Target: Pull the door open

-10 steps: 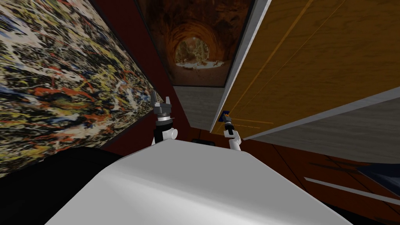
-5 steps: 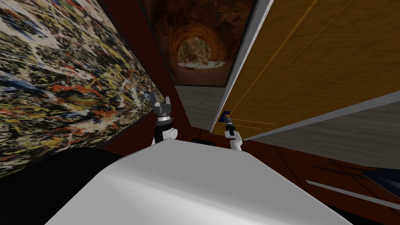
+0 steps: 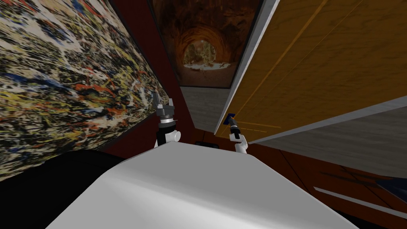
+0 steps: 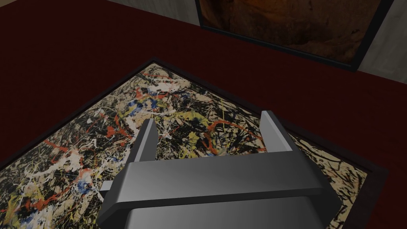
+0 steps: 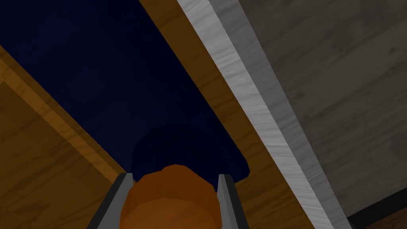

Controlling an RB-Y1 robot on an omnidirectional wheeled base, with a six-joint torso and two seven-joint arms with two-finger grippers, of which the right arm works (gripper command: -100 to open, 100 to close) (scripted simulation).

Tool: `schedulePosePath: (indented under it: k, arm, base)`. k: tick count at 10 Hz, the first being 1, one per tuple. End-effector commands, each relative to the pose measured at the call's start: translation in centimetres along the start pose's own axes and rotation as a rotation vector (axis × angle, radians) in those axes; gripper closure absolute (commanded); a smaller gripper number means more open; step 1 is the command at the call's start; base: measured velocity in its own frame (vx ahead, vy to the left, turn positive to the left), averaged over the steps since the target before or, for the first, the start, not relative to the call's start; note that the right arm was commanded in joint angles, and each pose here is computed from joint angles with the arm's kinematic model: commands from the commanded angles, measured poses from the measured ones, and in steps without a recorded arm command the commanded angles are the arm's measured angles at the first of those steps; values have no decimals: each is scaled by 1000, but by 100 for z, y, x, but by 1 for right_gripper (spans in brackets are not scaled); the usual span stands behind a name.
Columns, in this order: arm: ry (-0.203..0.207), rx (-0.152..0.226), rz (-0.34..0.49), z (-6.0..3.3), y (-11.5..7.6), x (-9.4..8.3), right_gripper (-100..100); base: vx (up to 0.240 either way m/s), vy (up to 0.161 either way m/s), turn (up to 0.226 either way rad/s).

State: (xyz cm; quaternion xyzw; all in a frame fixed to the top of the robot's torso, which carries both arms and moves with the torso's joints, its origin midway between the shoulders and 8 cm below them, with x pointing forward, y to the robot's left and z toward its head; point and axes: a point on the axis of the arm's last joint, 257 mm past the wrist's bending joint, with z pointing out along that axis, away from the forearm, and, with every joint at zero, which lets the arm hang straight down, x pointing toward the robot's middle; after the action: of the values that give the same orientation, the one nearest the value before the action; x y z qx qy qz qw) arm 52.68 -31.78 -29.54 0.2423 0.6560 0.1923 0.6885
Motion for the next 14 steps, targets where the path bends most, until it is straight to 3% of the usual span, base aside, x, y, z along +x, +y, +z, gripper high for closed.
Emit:
schedulePosePath:
  k: [1, 14]
  arm:
    - [-12, 11, 60, -36, -82, -68, 100]
    - [-58, 29, 490, -271, -307, -255, 100]
  base:
    - [-23, -11, 50]
    - [-26, -15, 56]
